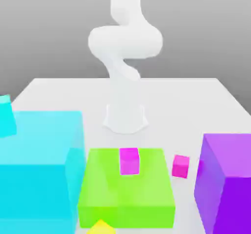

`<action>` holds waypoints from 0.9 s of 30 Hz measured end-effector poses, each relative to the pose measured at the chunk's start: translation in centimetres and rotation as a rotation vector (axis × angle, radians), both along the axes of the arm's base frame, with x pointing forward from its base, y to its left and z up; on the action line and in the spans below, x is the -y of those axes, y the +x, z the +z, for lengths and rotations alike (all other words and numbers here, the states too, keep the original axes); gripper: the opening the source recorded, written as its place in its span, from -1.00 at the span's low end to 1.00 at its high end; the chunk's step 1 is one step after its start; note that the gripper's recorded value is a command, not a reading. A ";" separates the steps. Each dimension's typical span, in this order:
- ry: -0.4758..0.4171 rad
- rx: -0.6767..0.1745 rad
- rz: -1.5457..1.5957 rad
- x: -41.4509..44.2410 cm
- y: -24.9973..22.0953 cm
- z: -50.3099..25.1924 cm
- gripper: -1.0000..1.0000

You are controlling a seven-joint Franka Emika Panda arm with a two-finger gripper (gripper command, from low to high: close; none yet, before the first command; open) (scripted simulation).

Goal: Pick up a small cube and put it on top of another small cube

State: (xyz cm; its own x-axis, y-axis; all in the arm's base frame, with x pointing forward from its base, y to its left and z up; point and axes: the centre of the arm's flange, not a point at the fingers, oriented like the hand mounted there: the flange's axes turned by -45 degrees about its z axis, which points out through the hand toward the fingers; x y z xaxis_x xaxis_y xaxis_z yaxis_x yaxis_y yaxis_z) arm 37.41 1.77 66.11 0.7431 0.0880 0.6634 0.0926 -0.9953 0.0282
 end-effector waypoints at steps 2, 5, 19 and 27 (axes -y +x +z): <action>-0.042 -0.068 0.102 -2.0 2.0 -5.0 0.00; -0.105 -0.164 0.255 -5.1 3.7 -12.4 0.00; -0.452 -0.596 1.089 -15.6 -8.6 -46.8 0.00; -0.459 -0.613 1.112 -15.3 -9.4 -53.1 -1.00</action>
State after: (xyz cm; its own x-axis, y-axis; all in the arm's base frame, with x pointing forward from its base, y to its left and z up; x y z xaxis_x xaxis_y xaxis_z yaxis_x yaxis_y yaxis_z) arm 28.02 17.06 13.02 0.2975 0.9547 0.0014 0.9547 -0.2975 -0.0006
